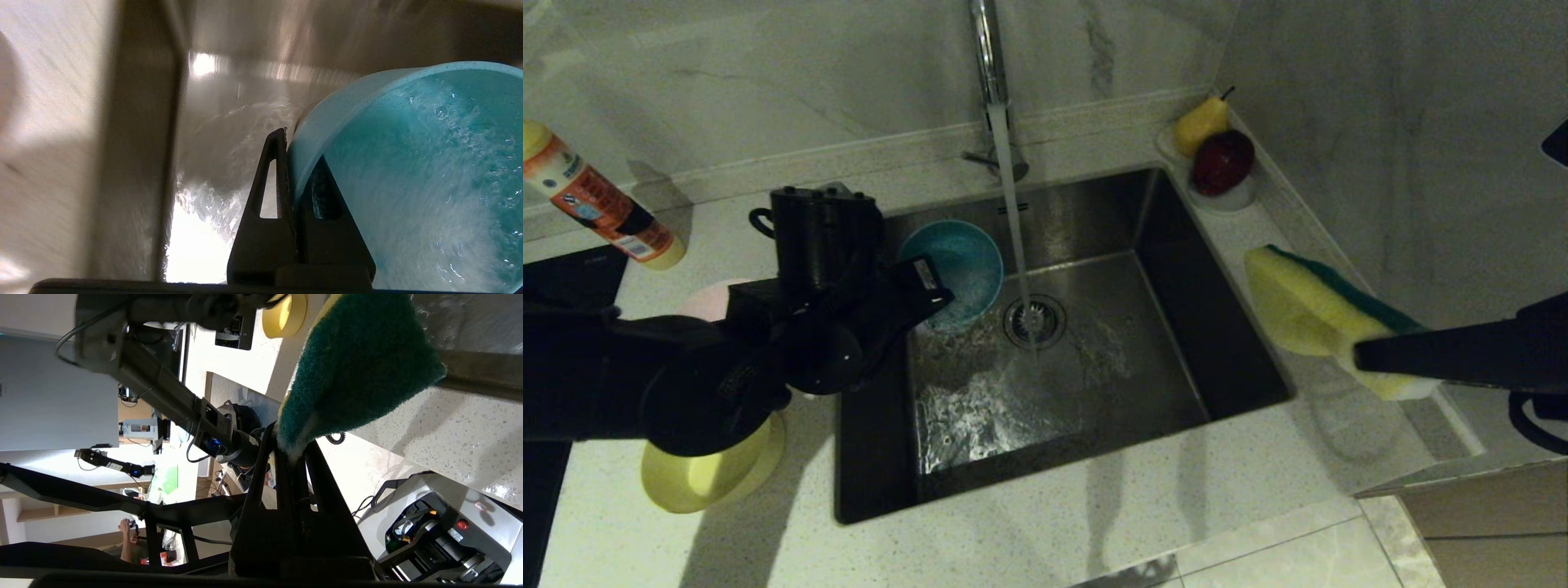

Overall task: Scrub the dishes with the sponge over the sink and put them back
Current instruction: Rinse the bowl

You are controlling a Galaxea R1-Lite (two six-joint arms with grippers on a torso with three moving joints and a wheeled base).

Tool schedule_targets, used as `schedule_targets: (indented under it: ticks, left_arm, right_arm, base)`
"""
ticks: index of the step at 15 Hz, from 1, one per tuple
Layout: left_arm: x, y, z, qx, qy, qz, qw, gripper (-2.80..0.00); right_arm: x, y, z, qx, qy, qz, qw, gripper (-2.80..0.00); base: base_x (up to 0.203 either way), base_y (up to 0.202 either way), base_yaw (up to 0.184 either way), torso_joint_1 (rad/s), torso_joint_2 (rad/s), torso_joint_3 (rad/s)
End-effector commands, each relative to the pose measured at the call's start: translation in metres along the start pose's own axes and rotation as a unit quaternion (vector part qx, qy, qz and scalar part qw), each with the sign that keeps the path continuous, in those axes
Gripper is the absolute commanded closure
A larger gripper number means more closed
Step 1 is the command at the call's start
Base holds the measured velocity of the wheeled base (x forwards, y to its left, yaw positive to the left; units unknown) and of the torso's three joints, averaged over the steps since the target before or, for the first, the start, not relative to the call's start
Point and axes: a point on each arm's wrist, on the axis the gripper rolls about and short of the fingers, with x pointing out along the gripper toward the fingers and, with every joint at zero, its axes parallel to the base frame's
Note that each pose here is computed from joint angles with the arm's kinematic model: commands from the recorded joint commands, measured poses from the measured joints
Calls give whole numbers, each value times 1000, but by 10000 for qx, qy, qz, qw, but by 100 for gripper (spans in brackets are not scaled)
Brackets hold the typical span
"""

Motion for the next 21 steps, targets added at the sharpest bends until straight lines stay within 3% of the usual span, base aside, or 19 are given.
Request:
schedule_targets:
  ticks: [1, 5, 8, 11, 12, 15, 18, 21]
  left_arm:
    - [-19, 7, 17, -16, -746, -118, 9971, 0]
    - [-26, 11, 21, 359, -1759, -214, 9835, 0]
    - [-25, 11, 20, 723, -2316, -173, 9700, 0]
    - [-30, 9, 30, 992, -2994, -85, 9489, 0]
    - [-32, 10, 33, 1152, -3104, -50, 9436, 0]
    - [-33, 13, 24, 1516, -2982, -123, 9423, 0]
    - [-34, 15, 19, 1572, -2900, -147, 9439, 0]
    - [-41, 13, 34, 1502, -3151, -299, 9366, 0]
  right_arm:
    - [2, -2, -1, 54, 53, -13, 10000, 0]
    - [5, -6, 3, 75, 31, -85, 9999, 0]
    - [12, -14, 2, 175, 139, -161, 9996, 0]
    - [16, -15, 4, 155, 115, -132, 9997, 0]
    - [17, -16, 5, 152, 112, -122, 9997, 0]
    - [20, -18, 5, 174, 141, -138, 9997, 0]
    - [19, -17, 5, 162, 157, -67, 9997, 0]
    - [17, -15, 5, 124, 108, -31, 9999, 0]
  base:
    - [0, 0, 0, 0, 0, 0]
    - [0, 0, 0, 0, 0, 0]
    - [0, 0, 0, 0, 0, 0]
    - [0, 0, 0, 0, 0, 0]
    - [0, 0, 0, 0, 0, 0]
    - [0, 0, 0, 0, 0, 0]
    - [0, 0, 0, 0, 0, 0]
    - [0, 0, 0, 0, 0, 0]
